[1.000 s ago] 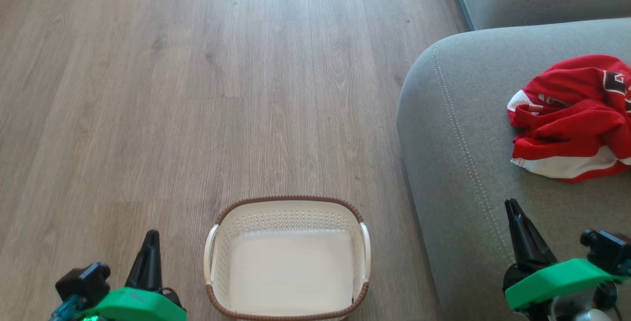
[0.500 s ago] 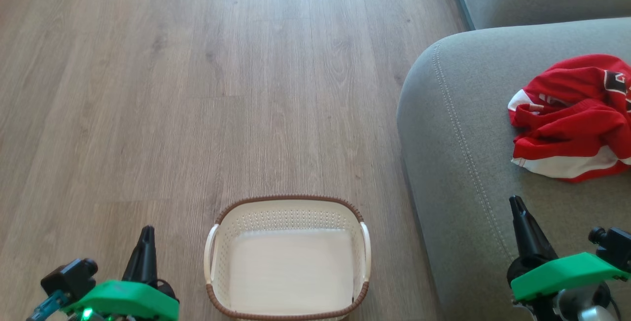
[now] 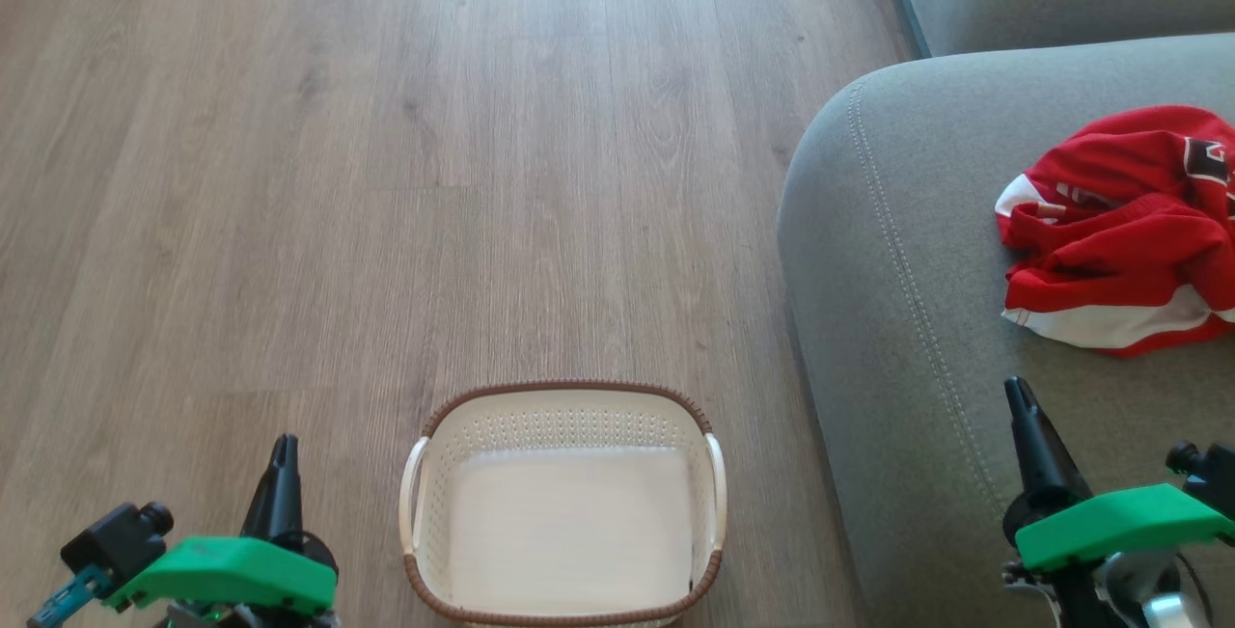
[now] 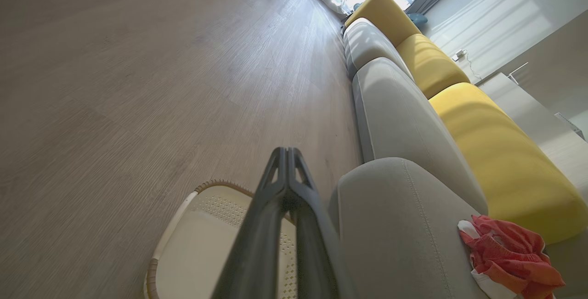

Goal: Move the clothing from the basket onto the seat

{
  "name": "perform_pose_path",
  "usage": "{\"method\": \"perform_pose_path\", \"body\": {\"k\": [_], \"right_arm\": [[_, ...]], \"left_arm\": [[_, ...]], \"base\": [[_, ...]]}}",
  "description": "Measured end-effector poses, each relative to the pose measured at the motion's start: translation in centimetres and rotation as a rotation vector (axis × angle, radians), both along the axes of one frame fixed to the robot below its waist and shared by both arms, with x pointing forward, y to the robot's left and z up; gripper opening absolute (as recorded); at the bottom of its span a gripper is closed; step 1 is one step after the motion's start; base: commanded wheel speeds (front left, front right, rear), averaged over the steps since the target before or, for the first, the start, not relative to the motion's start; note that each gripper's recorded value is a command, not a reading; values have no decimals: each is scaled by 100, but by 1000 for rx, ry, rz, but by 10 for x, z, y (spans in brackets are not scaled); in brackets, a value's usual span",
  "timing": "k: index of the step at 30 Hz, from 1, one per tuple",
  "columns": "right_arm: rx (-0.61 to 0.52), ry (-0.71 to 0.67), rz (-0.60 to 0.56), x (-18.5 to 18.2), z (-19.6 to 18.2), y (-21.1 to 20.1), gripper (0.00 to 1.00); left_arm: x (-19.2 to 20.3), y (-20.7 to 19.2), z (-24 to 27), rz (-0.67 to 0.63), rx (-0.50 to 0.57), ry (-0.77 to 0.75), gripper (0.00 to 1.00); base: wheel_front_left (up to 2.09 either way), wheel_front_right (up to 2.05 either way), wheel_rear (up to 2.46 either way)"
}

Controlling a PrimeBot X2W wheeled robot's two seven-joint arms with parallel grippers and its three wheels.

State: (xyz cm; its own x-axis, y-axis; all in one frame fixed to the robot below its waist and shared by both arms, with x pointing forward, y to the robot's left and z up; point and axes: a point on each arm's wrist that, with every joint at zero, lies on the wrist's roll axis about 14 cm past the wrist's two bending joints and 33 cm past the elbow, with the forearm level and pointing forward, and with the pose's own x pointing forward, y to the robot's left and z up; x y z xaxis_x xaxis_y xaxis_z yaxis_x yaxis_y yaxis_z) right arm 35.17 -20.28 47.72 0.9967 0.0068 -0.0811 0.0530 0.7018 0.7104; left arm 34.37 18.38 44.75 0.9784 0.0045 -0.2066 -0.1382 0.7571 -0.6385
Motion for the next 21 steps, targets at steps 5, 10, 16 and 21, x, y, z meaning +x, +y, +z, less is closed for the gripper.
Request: {"method": "perform_pose_path", "body": {"k": [5,10,16,21], "right_arm": [[46,13,-11,0,-2,-3,0],[104,5,-19,5,1,-1,0],[156,13,-29,5,-1,-1,0],[203,22,-43,4,-4,-5,0]], "left_arm": [[0,-1,-1,5,-56,9,0],[3,0,0,15,-111,8,0],[5,3,2,31,-165,4,0],[5,1,1,37,-223,12,0]], "base": [[0,0,0],[0,0,0],[0,0,0],[0,0,0]]}}
